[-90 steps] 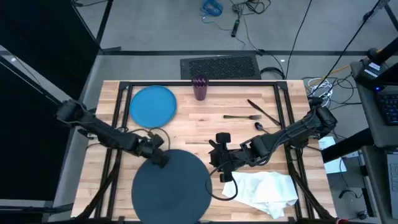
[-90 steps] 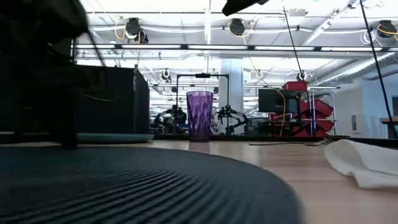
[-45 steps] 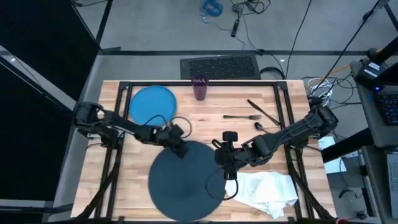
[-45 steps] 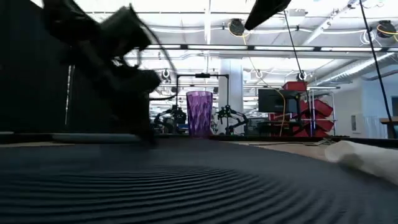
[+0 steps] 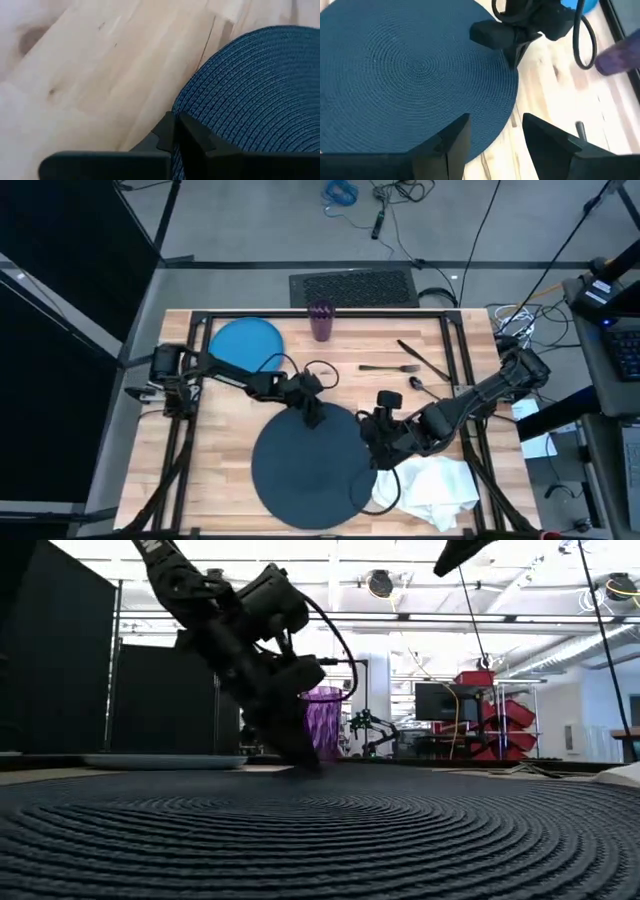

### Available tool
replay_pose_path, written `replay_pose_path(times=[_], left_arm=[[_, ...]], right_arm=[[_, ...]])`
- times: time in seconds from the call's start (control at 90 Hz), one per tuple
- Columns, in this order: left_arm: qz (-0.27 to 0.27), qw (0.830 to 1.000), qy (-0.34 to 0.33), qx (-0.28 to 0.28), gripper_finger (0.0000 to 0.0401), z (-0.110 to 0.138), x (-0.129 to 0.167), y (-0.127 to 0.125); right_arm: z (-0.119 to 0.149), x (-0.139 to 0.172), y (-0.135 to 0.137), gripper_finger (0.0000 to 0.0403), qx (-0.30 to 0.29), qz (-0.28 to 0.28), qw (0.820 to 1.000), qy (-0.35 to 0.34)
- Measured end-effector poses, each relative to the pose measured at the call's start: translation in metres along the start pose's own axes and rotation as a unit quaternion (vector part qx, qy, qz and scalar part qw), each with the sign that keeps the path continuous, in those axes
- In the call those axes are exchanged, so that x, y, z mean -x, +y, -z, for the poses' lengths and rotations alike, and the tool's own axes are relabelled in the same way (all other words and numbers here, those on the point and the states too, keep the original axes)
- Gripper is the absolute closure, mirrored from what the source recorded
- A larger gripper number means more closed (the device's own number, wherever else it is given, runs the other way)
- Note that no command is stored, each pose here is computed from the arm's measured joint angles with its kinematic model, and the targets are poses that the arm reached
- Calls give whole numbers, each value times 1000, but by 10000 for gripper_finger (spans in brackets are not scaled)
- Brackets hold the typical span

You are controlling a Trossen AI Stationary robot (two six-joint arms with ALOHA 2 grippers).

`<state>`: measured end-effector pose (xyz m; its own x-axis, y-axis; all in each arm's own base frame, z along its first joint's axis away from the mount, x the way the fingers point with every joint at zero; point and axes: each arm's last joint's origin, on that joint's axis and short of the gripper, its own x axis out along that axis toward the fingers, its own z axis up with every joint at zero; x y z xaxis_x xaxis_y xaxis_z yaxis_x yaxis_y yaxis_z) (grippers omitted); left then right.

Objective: Set table place
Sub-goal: Move the dark blue placemat to the center of the table, then put the blue plate on the dark blue placemat

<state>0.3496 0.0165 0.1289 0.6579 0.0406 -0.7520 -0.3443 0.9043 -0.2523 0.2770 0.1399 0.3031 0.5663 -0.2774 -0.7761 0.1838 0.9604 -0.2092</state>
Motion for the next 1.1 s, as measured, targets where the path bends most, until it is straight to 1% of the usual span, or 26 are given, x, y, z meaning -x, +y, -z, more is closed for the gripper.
replay_pose_path(times=[0.133, 0.211, 0.333, 0.578, 0.722, 0.844, 0.956, 1.1], left_arm=[[8, 999, -18, -45, 400, -9, 6, -5], [13, 997, -25, -72, 389, -12, 8, -9], [16, 995, -25, -97, 351, -12, 8, -13], [15, 994, -31, -101, 267, -12, 9, -16], [-50, 995, -39, -71, 244, -13, 13, -10], [-93, 993, -24, -62, 242, -17, 32, -1], [-136, 988, 29, -62, 242, -12, 54, 9], [-218, 969, 97, -64, 242, 0, 81, 17]], right_arm=[[0, 0, 1, 234, 0, 1, 1000, -1], [0, 0, 1, 234, 0, 1, 1000, -1], [0, 0, 1, 234, 0, 1, 1000, -1], [0, 0, 1, 234, 0, 0, 1000, -2], [0, 0, 1, 234, 0, 0, 1000, -2], [0, 0, 1, 234, 0, 0, 1000, -2], [0, 0, 1, 234, 0, 1, 1000, -1], [1, 0, 0, 234, 2, 2, 1000, 1]])
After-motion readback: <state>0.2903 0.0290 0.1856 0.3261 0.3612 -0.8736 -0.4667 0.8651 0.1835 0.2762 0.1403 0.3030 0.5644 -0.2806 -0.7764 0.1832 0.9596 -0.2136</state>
